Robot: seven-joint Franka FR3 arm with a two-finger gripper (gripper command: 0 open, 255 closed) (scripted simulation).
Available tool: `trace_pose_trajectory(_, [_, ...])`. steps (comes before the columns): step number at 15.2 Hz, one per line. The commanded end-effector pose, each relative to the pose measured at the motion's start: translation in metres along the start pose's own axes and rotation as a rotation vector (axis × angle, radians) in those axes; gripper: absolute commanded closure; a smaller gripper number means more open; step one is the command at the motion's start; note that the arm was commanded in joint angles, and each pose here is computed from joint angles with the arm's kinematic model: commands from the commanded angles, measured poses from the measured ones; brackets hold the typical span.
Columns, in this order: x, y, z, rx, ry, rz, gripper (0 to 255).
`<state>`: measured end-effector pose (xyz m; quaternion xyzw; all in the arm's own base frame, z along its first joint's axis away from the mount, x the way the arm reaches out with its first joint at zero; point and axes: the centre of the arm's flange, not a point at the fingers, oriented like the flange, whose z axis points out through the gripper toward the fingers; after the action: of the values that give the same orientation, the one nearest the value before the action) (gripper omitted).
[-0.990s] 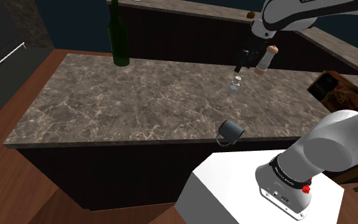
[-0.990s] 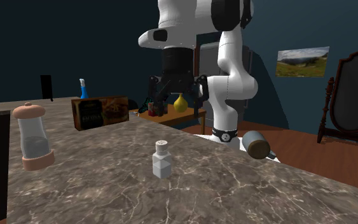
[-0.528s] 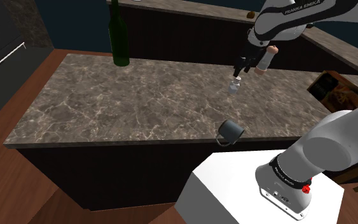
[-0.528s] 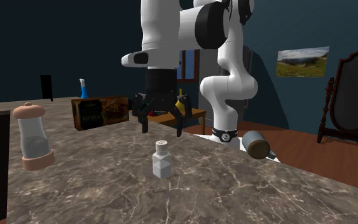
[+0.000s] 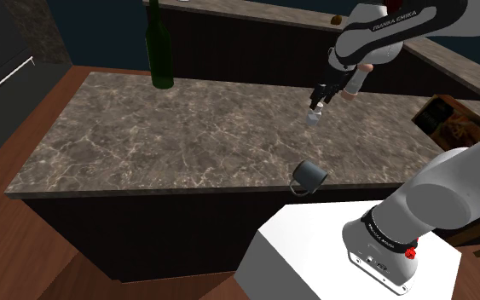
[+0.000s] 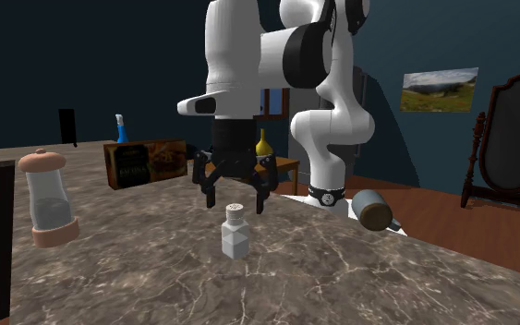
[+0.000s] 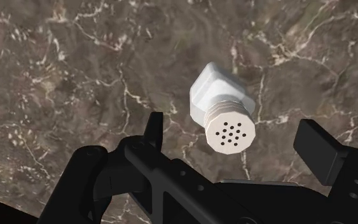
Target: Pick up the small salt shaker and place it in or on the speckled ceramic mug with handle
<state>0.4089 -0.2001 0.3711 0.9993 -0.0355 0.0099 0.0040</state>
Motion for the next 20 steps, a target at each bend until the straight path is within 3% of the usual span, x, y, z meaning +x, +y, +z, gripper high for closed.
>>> trace_pose_trajectory(1, [0.0, 0.0, 0.0, 0.0, 0.0, 0.0, 0])
trace_pose_trajectory(4, [0.0, 0.0, 0.0, 0.0, 0.0, 0.0, 0])
trace_pose_trajectory(5, [0.0, 0.0, 0.0, 0.0, 0.0, 0.0, 255])
trace_pose_trajectory(14, [0.0, 0.0, 0.0, 0.0, 0.0, 0.0, 255])
trace_pose_trajectory(20, [0.001, 0.0, -0.031, 0.0, 0.0, 0.0, 255])
